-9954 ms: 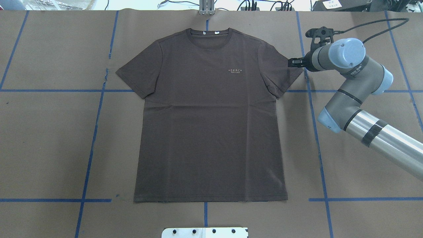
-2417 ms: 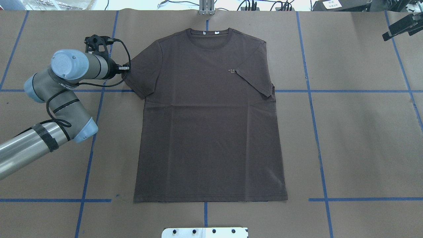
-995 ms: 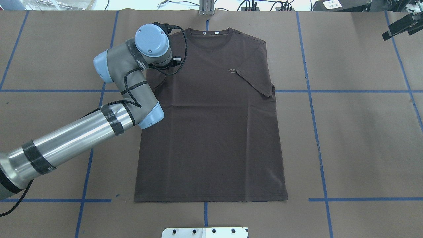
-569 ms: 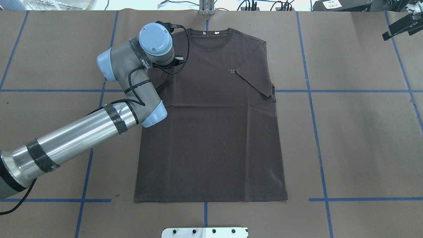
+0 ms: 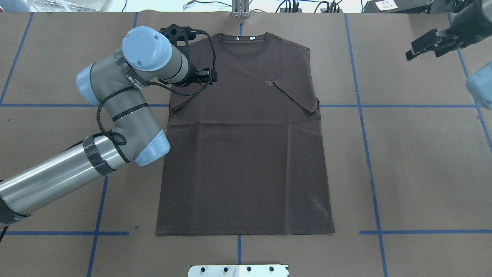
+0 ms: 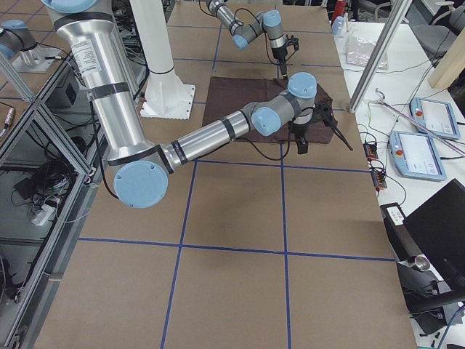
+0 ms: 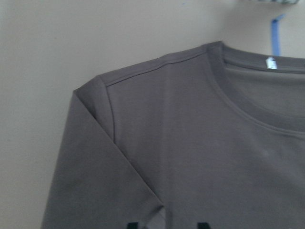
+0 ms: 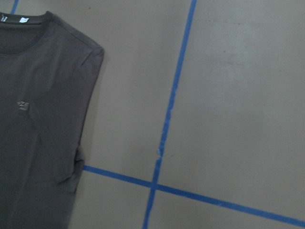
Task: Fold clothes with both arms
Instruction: 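Move both grippers to the hem corners nearest the robot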
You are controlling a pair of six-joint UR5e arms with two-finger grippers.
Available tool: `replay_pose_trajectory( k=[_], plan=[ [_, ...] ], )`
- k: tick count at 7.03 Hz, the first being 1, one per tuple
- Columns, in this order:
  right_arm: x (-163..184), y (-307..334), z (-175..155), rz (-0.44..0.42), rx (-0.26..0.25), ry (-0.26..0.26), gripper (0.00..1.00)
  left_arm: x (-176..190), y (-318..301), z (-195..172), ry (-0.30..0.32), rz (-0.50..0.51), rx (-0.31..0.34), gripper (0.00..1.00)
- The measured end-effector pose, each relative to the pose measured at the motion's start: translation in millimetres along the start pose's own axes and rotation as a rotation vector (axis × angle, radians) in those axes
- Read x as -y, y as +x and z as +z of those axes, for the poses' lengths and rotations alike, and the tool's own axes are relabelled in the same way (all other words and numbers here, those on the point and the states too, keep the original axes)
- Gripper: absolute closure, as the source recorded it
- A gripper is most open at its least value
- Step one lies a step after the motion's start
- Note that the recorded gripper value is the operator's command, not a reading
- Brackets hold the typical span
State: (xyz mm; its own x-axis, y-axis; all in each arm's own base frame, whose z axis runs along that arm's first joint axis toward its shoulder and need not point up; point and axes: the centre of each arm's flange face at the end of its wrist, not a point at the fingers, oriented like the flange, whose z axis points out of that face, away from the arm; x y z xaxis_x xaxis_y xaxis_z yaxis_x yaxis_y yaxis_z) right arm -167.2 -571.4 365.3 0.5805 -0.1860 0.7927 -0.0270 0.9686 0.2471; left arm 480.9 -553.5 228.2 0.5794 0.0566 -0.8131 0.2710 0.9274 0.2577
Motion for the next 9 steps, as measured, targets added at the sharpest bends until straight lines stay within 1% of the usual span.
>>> replay_pose_trajectory(
  k=[1,3,4,5,6,7,8,9],
  plan=[
    [-27.7,-56.0,13.6,0.062,0.001,0.008,0.00,-30.3,-7.0,-20.7,-0.011,0.019,-0.041,0.00],
    [-118.0,-158.8,54.1,0.199,-0.039,0.059,0.02,-94.8,-21.8,-59.9,-0.045,0.022,-0.106,0.00],
    [-165.1,-194.0,72.2,0.262,-0.047,0.073,0.05,-132.6,-31.0,-71.9,-0.069,0.005,-0.116,0.00],
    [-211.1,-219.4,84.1,0.307,-0.049,0.077,0.08,-178.0,-38.1,-81.0,-0.096,-0.024,-0.115,0.00],
    [-248.2,-236.9,86.5,0.339,-0.040,0.074,0.07,-226.4,-41.3,-88.1,-0.132,-0.075,-0.108,0.17],
    [-274.0,-248.0,87.6,0.361,-0.034,0.075,0.05,-274.7,-44.6,-87.8,-0.166,-0.145,-0.080,0.39],
    [-287.6,-253.9,89.4,0.367,-0.034,0.080,0.04,-314.0,-49.1,-82.2,-0.189,-0.206,-0.029,0.47],
    [-293.6,-256.3,90.8,0.367,-0.035,0.083,0.04,-340.8,-52.4,-76.6,-0.209,-0.247,0.029,0.48]
  ],
)
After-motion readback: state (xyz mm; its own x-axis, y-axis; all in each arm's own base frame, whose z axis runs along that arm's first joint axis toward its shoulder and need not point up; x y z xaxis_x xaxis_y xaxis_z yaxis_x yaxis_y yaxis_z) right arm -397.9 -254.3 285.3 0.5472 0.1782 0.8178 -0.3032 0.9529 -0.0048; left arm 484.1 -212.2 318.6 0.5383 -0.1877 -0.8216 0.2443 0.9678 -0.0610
